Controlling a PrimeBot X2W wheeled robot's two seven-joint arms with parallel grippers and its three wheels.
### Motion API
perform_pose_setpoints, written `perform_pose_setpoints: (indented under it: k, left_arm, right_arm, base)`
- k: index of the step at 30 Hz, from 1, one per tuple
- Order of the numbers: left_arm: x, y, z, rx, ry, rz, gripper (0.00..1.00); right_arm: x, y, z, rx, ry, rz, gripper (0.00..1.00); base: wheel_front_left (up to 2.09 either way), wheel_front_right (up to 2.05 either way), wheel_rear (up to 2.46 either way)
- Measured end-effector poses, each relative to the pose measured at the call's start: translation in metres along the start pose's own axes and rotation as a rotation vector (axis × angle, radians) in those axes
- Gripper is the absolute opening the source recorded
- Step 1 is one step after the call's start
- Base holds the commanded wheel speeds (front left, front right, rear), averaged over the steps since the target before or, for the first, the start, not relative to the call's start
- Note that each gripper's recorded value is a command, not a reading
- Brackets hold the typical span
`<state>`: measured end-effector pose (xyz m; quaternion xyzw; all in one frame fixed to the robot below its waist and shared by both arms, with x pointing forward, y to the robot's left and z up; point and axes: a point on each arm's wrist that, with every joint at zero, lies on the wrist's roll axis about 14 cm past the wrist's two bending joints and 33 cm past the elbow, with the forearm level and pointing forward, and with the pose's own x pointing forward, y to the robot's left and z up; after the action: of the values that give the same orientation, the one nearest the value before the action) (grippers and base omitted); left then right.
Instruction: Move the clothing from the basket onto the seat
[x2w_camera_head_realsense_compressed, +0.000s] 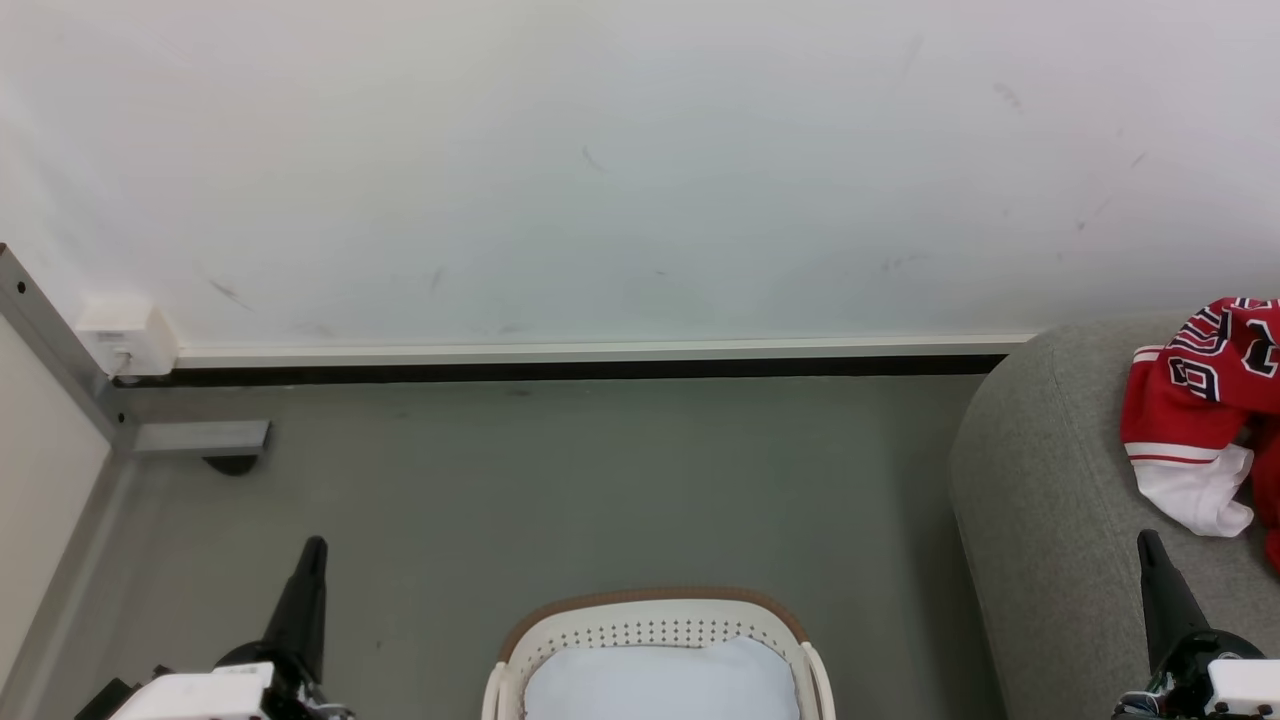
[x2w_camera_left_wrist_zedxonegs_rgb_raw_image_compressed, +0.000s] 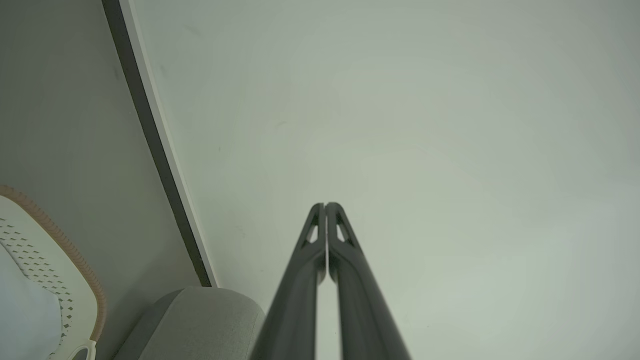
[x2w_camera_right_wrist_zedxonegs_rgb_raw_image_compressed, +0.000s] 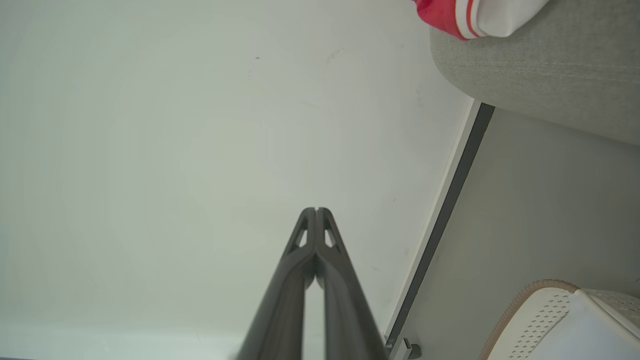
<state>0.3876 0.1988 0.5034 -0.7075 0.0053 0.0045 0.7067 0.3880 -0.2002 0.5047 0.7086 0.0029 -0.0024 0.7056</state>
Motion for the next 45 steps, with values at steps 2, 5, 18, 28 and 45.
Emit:
perform_pose_setpoints:
  k: [2, 5, 18, 28, 45]
  left_arm:
    - [0.0000, 0.0000, 0.0000, 0.000, 0.000, 0.000, 0.00]
    - [0.0000, 0.0000, 0.0000, 0.000, 0.000, 0.000, 0.00]
    - [0.0000, 0.0000, 0.0000, 0.000, 0.000, 0.000, 0.00]
    - [0.0000, 0.0000, 0.0000, 0.000, 0.000, 0.000, 0.00]
    - [0.0000, 0.0000, 0.0000, 0.000, 0.000, 0.000, 0.00]
  right_arm:
    - [0.0000, 0.0000, 0.0000, 0.000, 0.000, 0.000, 0.00]
    - [0.0000, 0.0000, 0.0000, 0.000, 0.000, 0.000, 0.00]
    - [0.0000, 0.0000, 0.0000, 0.001, 0.000, 0.000, 0.00]
    - [0.0000, 0.0000, 0.0000, 0.001, -0.001, 0.000, 0.00]
    - [0.0000, 0.0000, -0.0001, 0.002, -0.001, 0.000, 0.00]
  base:
    - [0.00, 0.00, 0.00]
    - [0.00, 0.00, 0.00]
    - [0.00, 0.00, 0.00]
    - [0.00, 0.00, 0.00]
    - [0.00, 0.00, 0.00]
